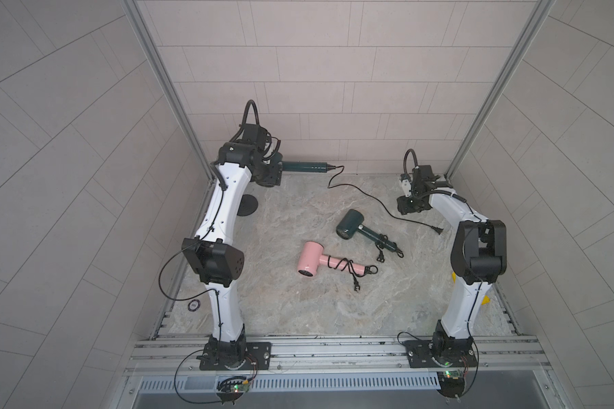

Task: Wrap the cord around the hair dryer
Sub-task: Pick up the hair dryer from the center of the board.

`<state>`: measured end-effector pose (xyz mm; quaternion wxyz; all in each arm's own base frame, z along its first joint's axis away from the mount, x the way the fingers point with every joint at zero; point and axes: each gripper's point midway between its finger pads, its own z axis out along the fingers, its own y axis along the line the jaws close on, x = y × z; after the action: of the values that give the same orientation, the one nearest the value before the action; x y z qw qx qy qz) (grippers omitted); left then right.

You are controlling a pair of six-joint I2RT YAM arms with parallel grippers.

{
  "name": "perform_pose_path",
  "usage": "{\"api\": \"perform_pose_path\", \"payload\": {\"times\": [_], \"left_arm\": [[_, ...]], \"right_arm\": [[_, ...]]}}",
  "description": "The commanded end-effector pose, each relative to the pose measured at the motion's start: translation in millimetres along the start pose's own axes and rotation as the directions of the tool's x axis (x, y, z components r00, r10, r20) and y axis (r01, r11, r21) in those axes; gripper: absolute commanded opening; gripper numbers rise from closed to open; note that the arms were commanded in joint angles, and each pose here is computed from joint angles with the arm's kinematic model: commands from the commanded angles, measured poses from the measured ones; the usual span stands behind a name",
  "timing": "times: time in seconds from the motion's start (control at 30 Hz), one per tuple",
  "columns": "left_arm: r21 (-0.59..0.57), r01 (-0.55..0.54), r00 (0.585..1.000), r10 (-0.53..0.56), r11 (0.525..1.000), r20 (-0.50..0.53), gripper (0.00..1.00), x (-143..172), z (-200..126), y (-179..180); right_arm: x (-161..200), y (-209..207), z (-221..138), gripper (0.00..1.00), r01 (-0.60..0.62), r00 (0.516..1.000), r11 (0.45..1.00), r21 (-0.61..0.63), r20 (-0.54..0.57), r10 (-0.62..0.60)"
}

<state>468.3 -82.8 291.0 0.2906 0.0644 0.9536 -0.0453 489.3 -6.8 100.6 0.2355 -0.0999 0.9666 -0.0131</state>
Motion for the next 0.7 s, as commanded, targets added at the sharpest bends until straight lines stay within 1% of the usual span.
{"api": "perform_pose_path", "payload": {"times": [0.0,0.1,0.2,0.37,0.57,0.67], "left_arm": [[0.047,0.028,0.999,-0.030,0.999,0.033,0.00,-7,-5,-8],[0.052,0.027,0.999,-0.028,0.998,0.032,0.00,-8,-3,-8],[0.074,0.031,0.999,-0.033,0.997,0.033,0.00,-9,-1,-12],[0.111,0.034,0.999,-0.037,0.993,0.032,0.00,-10,2,-18],[0.118,0.034,0.999,-0.038,0.992,0.028,0.00,-10,4,-19],[0.135,0.034,0.999,-0.038,0.990,0.029,0.00,-10,3,-23]], "right_arm": [[-10,6,5,0.57,0.129,0.992,0.991,-0.030,0.015,-0.129],[-7,10,22,0.57,0.172,0.985,0.983,-0.063,-0.013,-0.174],[-10,15,37,0.57,0.181,0.983,0.978,-0.101,-0.021,-0.184],[-10,23,60,0.56,0.200,0.977,0.974,-0.111,-0.050,-0.206],[-10,23,74,0.54,0.210,0.971,0.971,-0.116,-0.088,-0.220],[-1,21,79,0.51,0.211,0.963,0.971,-0.117,-0.143,-0.226]]}}
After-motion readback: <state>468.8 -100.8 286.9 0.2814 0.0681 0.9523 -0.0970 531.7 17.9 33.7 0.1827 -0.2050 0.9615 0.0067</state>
